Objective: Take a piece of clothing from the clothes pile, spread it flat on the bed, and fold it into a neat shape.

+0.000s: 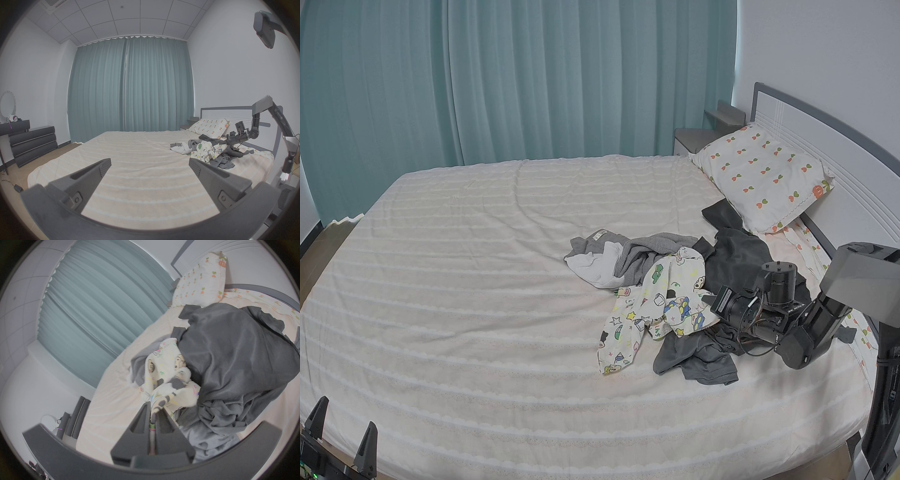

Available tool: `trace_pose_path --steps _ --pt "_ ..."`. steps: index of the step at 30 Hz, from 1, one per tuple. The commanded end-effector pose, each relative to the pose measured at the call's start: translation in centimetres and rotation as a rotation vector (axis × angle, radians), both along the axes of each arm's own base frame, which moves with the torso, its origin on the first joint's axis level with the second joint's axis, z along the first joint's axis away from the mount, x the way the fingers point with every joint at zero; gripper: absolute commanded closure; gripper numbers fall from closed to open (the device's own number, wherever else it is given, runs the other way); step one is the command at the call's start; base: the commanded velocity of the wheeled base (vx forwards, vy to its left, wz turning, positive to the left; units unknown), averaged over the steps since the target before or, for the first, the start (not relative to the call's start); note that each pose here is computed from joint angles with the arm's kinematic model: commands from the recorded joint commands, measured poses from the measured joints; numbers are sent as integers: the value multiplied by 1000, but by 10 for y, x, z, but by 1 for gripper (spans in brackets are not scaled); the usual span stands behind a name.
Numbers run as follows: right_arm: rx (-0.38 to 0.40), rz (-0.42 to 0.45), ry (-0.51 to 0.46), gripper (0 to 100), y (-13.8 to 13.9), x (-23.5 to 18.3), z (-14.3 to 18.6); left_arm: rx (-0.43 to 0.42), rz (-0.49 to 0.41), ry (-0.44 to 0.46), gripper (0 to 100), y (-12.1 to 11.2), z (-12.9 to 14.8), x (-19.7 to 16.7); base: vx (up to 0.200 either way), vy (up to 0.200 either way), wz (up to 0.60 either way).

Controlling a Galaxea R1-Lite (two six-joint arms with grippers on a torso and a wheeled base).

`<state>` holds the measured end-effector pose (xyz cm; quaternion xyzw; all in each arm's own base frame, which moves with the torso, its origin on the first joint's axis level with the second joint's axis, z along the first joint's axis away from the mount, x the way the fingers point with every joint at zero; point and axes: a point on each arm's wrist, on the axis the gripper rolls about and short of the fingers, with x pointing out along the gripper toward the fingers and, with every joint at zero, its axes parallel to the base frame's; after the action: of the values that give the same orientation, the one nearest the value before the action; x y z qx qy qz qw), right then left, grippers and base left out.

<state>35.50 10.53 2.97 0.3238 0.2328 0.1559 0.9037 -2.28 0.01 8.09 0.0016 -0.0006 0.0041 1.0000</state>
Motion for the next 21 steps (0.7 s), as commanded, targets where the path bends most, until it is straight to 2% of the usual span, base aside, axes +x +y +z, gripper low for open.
trace_pose_path --steps 1,8,15,20,21 --pt "34 67 -62 100 -2 -28 19 3 -1 6 0 0 -5 0 0 0 0" --pt "68 132 -148 100 3 -48 43 17 -4 4 0 0 -5 1 0 0 0" --pt "79 164 -176 100 9 -60 57 21 -7 3 0 0 -5 0 0 0 0" --pt "98 206 -230 100 16 -81 80 26 -30 0 0 -1 -5 0 0 0 0" --pt "111 236 -265 100 20 -91 94 27 -33 6 0 -1 -5 1 0 0 0"
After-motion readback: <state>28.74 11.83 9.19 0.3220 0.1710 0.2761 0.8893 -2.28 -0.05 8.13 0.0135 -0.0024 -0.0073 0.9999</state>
